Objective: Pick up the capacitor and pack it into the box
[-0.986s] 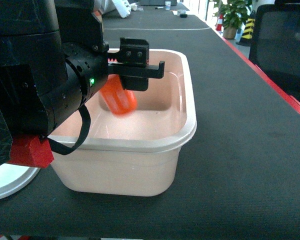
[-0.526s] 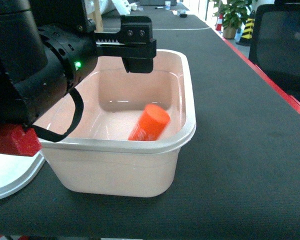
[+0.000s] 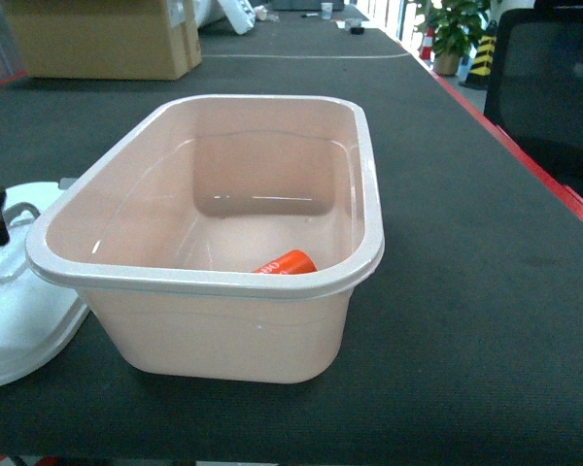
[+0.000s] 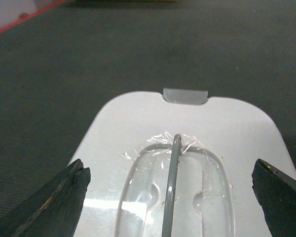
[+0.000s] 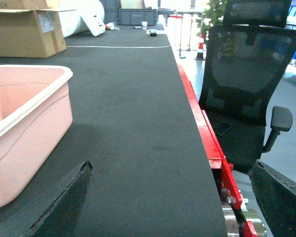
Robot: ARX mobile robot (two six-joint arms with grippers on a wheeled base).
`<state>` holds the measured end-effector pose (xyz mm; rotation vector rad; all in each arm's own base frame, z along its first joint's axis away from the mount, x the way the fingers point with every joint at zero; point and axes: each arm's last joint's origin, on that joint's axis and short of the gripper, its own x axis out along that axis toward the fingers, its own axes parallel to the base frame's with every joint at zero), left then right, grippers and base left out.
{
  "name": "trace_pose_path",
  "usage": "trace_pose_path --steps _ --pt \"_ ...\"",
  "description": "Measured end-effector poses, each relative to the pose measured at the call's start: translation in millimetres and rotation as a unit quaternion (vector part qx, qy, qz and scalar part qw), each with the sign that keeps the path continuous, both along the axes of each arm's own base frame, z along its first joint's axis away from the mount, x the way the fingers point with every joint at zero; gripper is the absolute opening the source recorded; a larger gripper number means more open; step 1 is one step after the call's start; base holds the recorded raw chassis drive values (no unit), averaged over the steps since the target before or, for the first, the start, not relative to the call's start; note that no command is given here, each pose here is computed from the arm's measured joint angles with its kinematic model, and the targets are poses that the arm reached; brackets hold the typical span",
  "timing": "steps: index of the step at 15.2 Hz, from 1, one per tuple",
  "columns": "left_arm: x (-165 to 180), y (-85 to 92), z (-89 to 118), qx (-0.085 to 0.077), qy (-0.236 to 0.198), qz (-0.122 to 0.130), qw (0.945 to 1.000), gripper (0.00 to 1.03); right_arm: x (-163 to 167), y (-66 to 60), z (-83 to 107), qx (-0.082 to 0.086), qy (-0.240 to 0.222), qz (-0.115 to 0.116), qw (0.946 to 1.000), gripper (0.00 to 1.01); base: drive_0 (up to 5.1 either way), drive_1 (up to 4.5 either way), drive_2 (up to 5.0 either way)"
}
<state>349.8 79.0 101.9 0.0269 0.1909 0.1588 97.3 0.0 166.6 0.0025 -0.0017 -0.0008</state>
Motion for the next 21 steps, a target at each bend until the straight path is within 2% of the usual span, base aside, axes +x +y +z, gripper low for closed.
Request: trace_pose_path --steps 2,4,7,10,13,15,17,19,21 --pt "20.6 6.7 -26.3 -0.015 0.043 -0.016 0.9988 0.98 0.0 0.0 0.0 0.000 0.000 0.000 1.0000 0.98 0.0 0.00 0.0" --pt "29.9 8.7 -36.9 -0.013 0.059 -0.018 0.9980 0.95 0.0 0.0 0.0 0.000 0.000 0.000 1.0000 0.98 0.0 0.00 0.0" --pt "34.7 5.5 -36.8 -0.003 0.064 -0.025 0.9976 0.67 0.0 0.0 0.0 0.000 0.000 0.000 1.0000 0.98 0.0 0.00 0.0" --pt "35.8 5.9 -43.0 -0.003 0.063 -0.024 0.9977 0.33 0.0 0.0 0.0 0.000 0.000 0.000 1.0000 0.98 0.0 0.00 0.0" --pt "36.2 6.0 -42.0 -0.002 0.055 -0.024 0.9982 0.12 0.0 0.0 0.0 0.000 0.000 0.000 1.0000 0.98 0.0 0.00 0.0" --pt "36.1 5.9 -41.5 -0.001 0.052 -0.022 0.9984 0.02 0.0 0.0 0.0 0.000 0.000 0.000 1.0000 0.98 0.0 0.00 0.0" --pt "33.8 5.7 -41.5 -0.005 0.050 -0.018 0.9986 0.02 0.0 0.0 0.0 0.000 0.000 0.000 1.0000 0.98 0.0 0.00 0.0" --pt "30.3 11.0 -27.6 -0.013 0.049 -0.012 0.9987 0.02 0.0 0.0 0.0 0.000 0.000 0.000 1.0000 0.98 0.0 0.00 0.0" --pt "27.8 24.2 12.9 -0.002 0.013 0.015 0.9998 0.02 0.0 0.0 0.0 0.000 0.000 0.000 1.0000 0.98 0.0 0.00 0.0"
